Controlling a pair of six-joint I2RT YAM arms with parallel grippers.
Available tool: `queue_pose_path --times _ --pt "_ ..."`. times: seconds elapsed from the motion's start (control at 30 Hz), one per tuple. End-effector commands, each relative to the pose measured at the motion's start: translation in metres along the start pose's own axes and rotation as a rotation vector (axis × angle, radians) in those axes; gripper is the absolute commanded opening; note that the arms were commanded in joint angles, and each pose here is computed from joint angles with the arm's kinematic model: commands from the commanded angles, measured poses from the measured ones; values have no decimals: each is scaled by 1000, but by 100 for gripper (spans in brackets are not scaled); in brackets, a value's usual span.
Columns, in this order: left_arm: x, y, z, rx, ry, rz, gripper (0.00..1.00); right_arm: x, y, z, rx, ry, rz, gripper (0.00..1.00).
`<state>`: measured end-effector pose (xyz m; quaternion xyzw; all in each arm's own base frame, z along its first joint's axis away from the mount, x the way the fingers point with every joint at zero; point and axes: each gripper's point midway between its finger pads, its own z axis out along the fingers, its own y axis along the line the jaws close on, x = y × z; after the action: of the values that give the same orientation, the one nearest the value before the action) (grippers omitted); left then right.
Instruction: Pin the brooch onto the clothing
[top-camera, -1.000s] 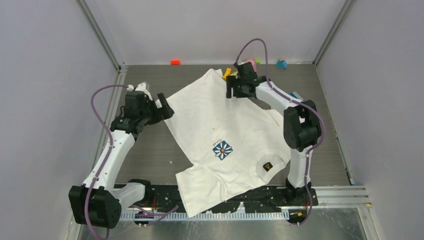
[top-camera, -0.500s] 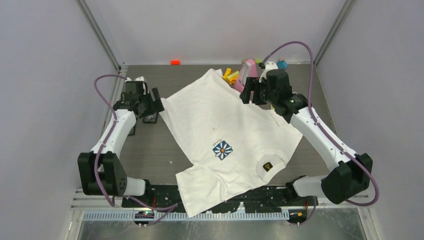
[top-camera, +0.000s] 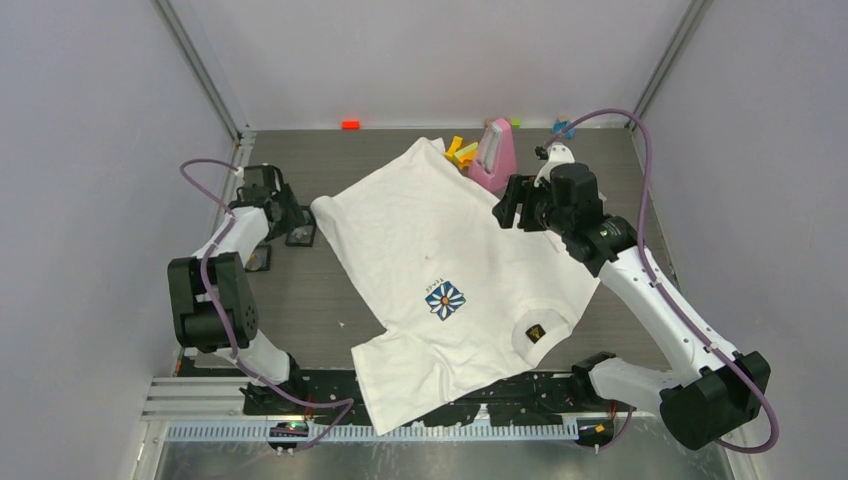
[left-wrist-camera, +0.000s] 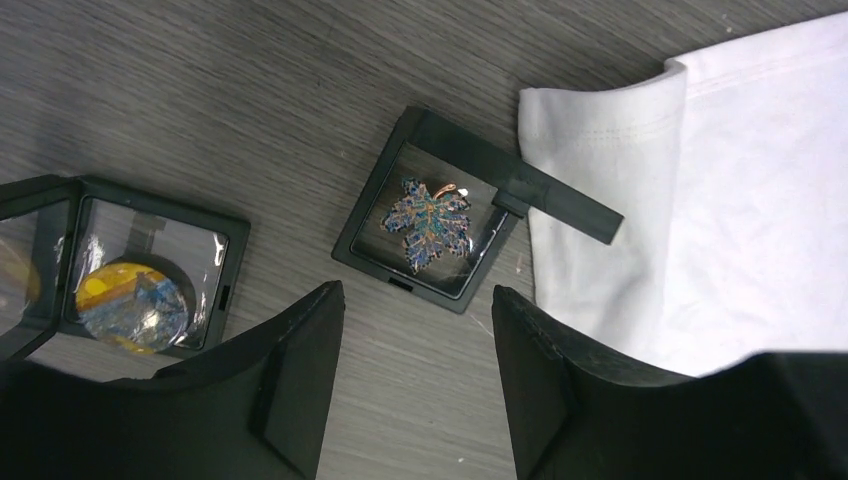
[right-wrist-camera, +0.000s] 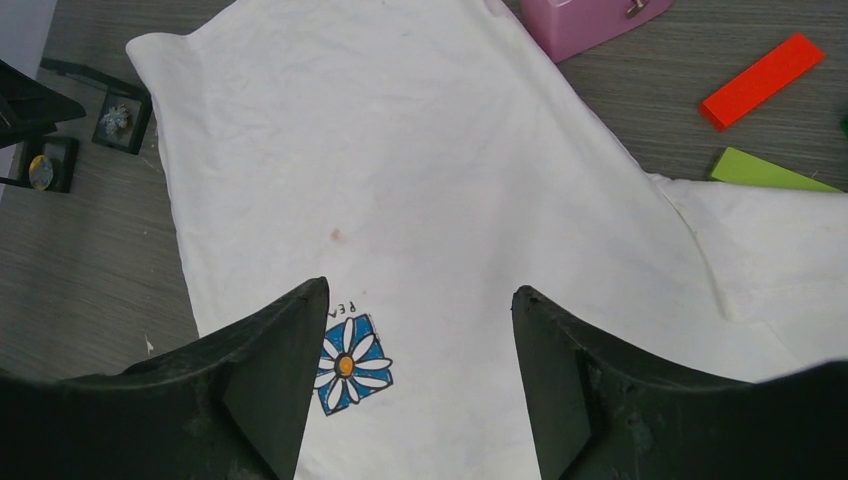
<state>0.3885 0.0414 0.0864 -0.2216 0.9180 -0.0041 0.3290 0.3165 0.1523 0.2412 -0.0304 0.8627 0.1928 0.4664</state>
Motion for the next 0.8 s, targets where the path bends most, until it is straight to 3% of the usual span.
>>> queue_pose_path --times 0.0,0.77 --pt "-13 -1 14 2 -35 22 57 -12 1 -6 -5 -53 4 72" --pt "6 -1 40 10 60 83 38 -6 2 3 -13 -29 24 69"
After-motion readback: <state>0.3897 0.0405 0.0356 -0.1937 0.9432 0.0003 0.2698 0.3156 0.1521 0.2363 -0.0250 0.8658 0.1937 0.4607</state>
